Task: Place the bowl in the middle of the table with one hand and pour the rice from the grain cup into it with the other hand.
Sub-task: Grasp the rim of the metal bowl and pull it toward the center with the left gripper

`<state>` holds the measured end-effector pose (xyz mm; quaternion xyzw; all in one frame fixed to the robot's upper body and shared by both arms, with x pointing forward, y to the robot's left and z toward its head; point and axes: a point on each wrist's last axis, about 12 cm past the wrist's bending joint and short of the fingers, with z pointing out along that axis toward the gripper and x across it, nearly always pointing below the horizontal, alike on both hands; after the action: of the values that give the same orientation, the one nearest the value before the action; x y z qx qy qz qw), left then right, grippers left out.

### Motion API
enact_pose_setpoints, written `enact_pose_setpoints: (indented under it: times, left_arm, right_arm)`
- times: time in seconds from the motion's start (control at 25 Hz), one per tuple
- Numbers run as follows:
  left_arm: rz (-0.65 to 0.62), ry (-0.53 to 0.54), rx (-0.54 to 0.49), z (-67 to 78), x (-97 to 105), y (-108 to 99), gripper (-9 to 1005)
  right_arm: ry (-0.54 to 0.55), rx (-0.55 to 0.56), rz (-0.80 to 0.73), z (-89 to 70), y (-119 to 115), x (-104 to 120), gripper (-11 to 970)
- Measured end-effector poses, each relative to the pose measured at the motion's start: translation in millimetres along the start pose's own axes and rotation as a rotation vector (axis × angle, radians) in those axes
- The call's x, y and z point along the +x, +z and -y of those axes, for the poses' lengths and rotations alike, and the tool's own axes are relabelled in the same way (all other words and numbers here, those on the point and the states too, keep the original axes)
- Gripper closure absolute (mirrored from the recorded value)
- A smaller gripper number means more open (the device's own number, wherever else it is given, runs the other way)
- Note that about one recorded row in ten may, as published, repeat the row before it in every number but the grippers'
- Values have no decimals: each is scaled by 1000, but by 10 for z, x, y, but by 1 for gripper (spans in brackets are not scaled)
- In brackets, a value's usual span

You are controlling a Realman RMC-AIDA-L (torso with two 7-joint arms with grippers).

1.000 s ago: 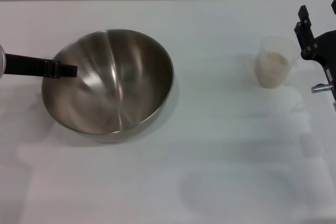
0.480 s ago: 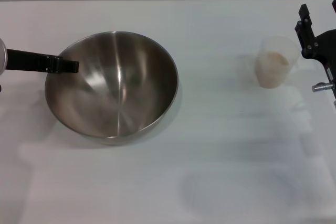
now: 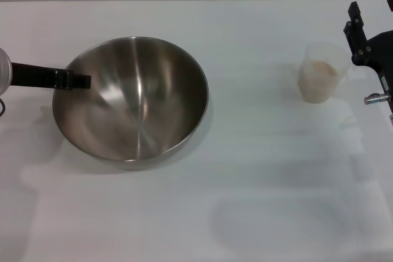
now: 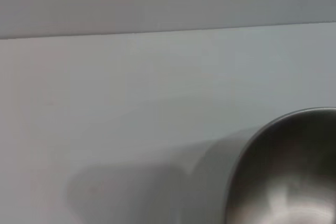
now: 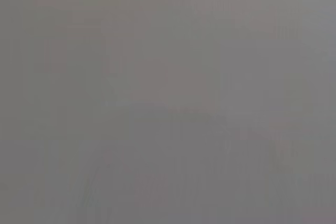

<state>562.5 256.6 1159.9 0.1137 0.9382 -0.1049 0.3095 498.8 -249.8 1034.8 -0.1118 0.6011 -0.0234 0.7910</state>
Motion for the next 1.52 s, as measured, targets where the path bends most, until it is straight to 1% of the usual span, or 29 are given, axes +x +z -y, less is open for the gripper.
enact_pose_setpoints:
  times: [0.12, 0.16, 0.28, 0.36, 0.44, 0.6, 0.76, 0.92, 0.96, 1.16, 1.36, 1.52]
  left_arm:
    - [-5, 2, -2, -21, 20, 51, 306]
    - [-16, 21, 0, -20, 24, 89, 306]
    - [-20, 28, 2, -16, 25, 100, 306]
    - [-52, 65, 19, 46, 35, 161, 306]
    - [-55, 84, 21, 90, 34, 181, 307]
    - [-44, 71, 21, 90, 18, 169, 307]
    - [-30, 50, 10, 52, -2, 148, 307]
    - [-12, 76, 12, 98, -30, 137, 465]
    - [-12, 91, 16, 131, -41, 142, 505]
    - [-21, 90, 20, 150, -68, 155, 743]
    - [-21, 91, 27, 167, -88, 160, 934]
    - [-30, 98, 27, 179, -103, 189, 944]
  right_arm:
    - [-2, 0, 1, 4, 3, 0, 349]
    - [-3, 0, 1, 6, 4, 1, 349]
    - [-6, -1, 1, 10, 6, 2, 349]
    - [-8, -1, 1, 15, 9, 2, 349]
    - [-9, -1, 2, 15, 11, 2, 349]
    - [-10, -2, 4, 15, 19, 0, 349]
    - [-15, -2, 5, 25, 27, 0, 349]
    - [-21, -1, 9, 37, 39, -3, 349]
    - [-23, -2, 13, 39, 46, -7, 349]
    - [-28, 3, 22, 54, 54, -16, 348]
    - [-34, 5, 22, 67, 54, -13, 348]
    - [-34, 5, 25, 68, 66, -18, 348]
